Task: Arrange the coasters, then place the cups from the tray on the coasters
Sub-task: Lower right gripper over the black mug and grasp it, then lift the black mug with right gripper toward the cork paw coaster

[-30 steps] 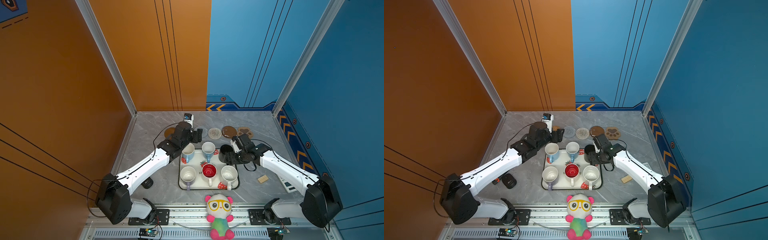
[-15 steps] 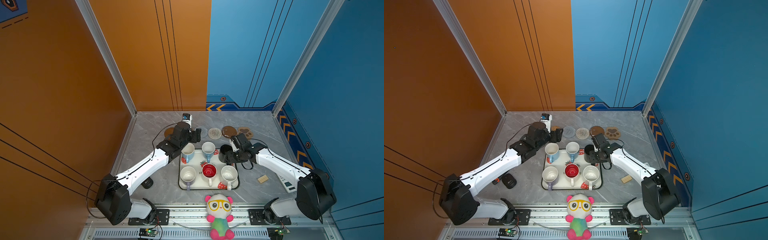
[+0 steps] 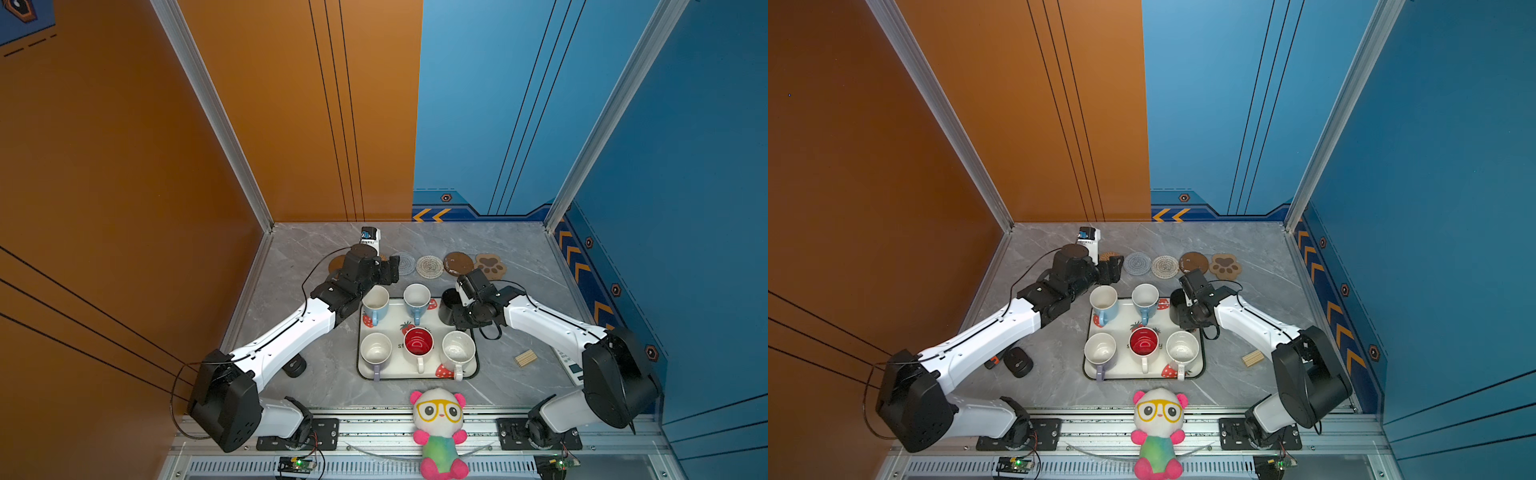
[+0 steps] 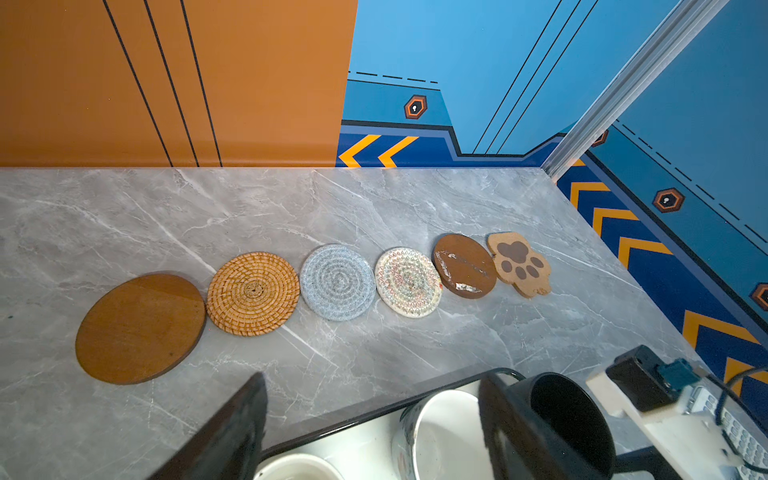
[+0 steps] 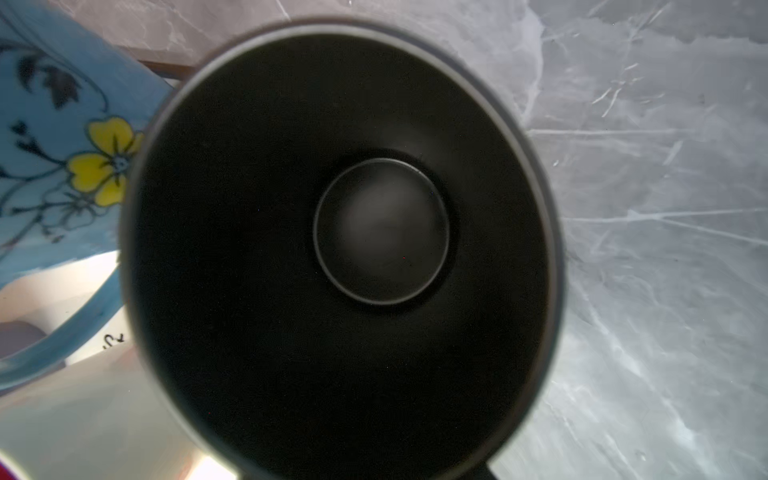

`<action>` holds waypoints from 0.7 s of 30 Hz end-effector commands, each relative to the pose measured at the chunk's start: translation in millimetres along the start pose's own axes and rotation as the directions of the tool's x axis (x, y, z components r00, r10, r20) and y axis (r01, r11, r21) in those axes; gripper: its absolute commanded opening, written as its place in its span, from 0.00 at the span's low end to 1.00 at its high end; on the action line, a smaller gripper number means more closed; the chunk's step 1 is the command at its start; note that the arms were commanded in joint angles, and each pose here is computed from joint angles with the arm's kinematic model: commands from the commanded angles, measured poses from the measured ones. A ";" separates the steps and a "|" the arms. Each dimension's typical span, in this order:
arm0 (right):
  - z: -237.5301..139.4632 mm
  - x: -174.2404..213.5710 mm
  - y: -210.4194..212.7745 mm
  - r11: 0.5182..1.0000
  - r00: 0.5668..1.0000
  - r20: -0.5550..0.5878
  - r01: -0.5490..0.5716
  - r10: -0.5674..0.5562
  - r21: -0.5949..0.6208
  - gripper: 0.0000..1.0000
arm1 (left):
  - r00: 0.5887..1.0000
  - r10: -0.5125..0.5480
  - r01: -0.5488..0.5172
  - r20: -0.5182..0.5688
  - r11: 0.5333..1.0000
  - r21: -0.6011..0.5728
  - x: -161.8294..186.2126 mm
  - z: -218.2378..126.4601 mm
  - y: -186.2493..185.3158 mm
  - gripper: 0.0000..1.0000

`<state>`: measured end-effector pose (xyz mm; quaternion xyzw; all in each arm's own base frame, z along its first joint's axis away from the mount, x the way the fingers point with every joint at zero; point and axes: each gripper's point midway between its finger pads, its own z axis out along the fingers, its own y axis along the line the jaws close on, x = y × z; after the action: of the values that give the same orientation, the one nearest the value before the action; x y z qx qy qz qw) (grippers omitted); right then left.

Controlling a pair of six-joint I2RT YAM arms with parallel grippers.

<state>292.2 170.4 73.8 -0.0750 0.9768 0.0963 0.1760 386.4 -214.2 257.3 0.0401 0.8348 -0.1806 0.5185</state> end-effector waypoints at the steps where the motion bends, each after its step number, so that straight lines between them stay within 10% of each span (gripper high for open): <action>1: 5.8 -7.1 -5.4 0.999 0.999 0.033 -0.011 0.009 0.038 0.32 | 0.999 -0.020 0.020 0.027 1.000 -0.012 -5.0 -4.4 6.2 0.81; 9: -1.6 -13.9 -4.1 0.999 0.999 0.051 -0.002 0.000 0.042 0.00 | 1.000 -0.022 0.023 0.021 1.000 -0.016 -3.0 -2.1 8.4 0.81; 21: -58.4 -40.9 -6.0 0.993 0.986 0.154 0.044 -0.060 0.105 0.00 | 0.999 -0.031 0.031 0.010 0.999 -0.014 -0.1 3.6 10.5 0.82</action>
<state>294.6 160.0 90.6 -0.0791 0.9772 0.0588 0.1882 390.2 -208.2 256.7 0.0315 0.8338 -0.1787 0.5213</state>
